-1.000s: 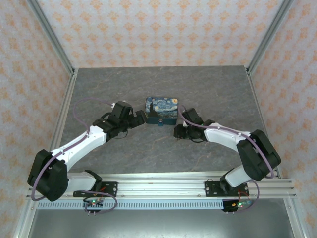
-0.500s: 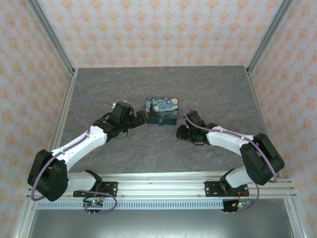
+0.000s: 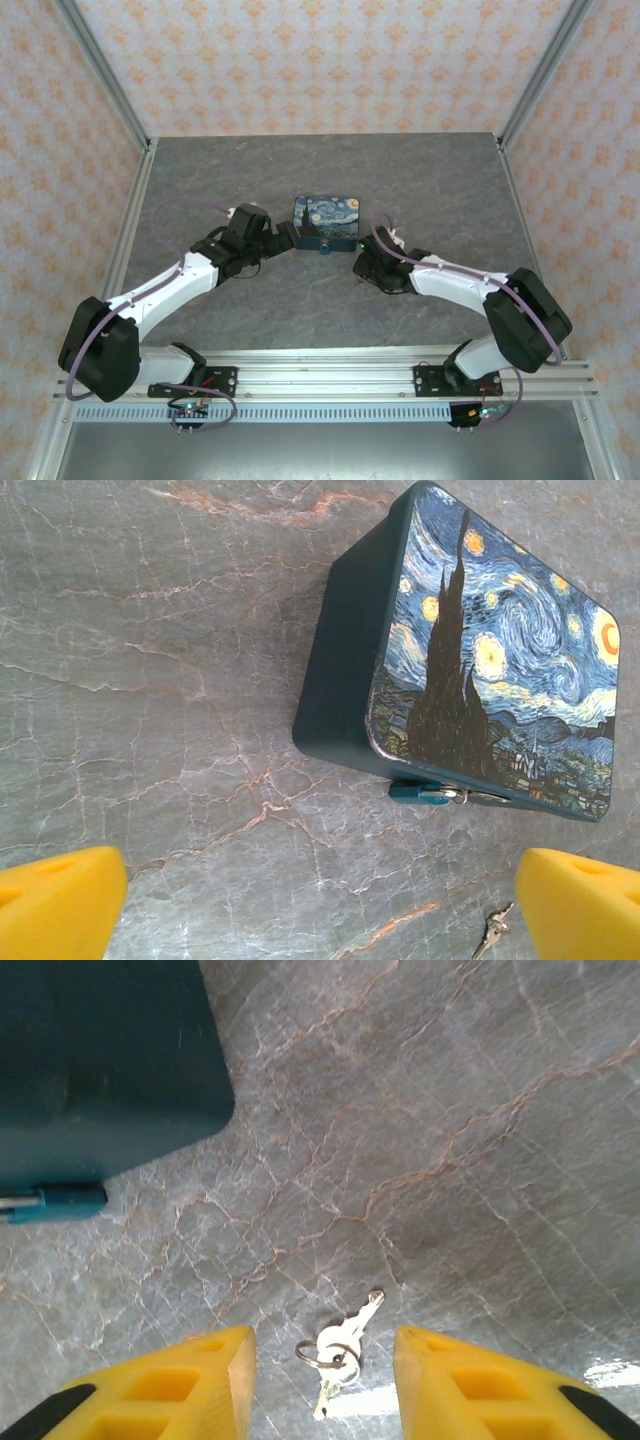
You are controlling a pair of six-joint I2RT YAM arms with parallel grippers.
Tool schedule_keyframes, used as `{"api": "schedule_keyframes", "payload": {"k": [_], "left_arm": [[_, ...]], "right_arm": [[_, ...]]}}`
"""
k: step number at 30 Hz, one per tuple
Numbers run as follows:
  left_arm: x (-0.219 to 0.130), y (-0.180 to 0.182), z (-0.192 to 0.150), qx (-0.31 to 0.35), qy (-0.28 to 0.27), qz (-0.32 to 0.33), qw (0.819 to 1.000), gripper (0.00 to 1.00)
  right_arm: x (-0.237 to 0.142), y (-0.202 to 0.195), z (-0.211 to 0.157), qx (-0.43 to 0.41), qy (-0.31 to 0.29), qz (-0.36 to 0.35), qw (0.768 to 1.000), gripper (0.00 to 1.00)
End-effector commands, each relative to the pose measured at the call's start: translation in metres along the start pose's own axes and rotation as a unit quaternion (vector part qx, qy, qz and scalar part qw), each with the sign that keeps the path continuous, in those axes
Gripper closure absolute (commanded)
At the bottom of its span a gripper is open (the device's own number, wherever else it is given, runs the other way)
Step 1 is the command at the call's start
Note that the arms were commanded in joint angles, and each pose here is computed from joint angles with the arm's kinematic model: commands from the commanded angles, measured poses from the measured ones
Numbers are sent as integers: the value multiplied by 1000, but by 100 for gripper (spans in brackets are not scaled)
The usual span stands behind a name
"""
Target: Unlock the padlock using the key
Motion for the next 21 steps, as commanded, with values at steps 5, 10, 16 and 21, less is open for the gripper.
{"api": "schedule_keyframes", "payload": {"k": [5,10,16,21], "left_arm": [[0,-7,1,-6,-4,-25,1000,0],[2,-10,1,-4,0,-30,1000,0],[1,-12,2,-2,2,-36,999,0],[0,-13,2,-1,2,-39,999,0]], "right_arm": [[0,1,4,40,-15,-57,997,58],[7,11,3,32,-3,-69,997,58],[18,19,-2,23,13,-86,996,58],[25,18,-7,21,21,-100,995,58]]}}
Point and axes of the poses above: each hand's point on the last joint's axis, 136 mm out from that joint toward the fingers, its own x axis out along the fingers, its own y axis along the line the jaws close on, z = x × y, the point moved 10 cm from there along -x, back along the fingers, and after that the axes turned 5 degrees about -x, right-handed, at the moved point
